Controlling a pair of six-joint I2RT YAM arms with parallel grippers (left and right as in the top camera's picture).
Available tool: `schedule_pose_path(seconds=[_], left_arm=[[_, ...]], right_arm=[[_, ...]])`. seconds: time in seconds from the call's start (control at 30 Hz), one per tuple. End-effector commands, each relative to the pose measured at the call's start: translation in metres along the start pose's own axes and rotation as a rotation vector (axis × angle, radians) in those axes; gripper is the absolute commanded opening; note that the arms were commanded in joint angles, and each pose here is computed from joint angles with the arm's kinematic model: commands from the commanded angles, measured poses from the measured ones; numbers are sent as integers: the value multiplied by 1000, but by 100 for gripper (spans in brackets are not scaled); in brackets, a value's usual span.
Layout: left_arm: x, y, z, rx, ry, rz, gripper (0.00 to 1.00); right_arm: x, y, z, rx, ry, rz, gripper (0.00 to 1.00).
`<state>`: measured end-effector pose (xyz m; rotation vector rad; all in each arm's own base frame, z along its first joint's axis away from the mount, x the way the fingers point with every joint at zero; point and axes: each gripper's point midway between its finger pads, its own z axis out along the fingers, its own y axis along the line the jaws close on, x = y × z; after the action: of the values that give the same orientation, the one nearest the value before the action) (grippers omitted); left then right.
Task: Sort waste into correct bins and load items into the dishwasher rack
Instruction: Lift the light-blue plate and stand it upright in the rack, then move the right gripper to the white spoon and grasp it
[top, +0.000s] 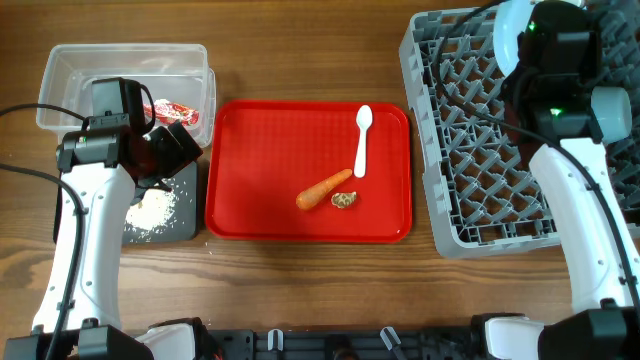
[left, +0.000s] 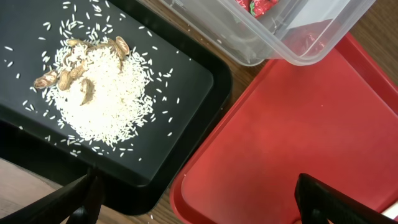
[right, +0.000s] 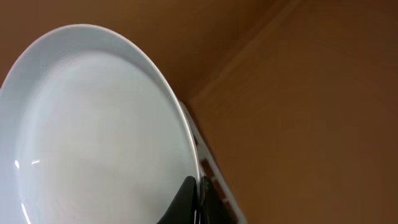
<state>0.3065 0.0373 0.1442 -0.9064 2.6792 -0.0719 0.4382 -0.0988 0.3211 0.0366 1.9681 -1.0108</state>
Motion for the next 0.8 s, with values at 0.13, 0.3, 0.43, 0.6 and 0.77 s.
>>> schedule_pose_path(seconds=[0.13, 0.3, 0.43, 0.6, 0.77], left_arm=[[-2, 0, -5, 12, -13, -15, 100], [-2, 0, -5, 12, -13, -15, 100], [-2, 0, -5, 12, -13, -15, 100], [-3, 0, -5, 12, -14, -15, 100], [-3, 0, -5, 12, -14, -15, 100]], right_arm=[[37, 38, 31, 10, 141, -134, 4], [57, 60, 43, -9, 204, -152, 4], [64, 70, 43, -37, 222, -105, 5], [56, 94, 30, -112, 192, -132, 4], [51, 118, 10, -163, 178, -149, 4]])
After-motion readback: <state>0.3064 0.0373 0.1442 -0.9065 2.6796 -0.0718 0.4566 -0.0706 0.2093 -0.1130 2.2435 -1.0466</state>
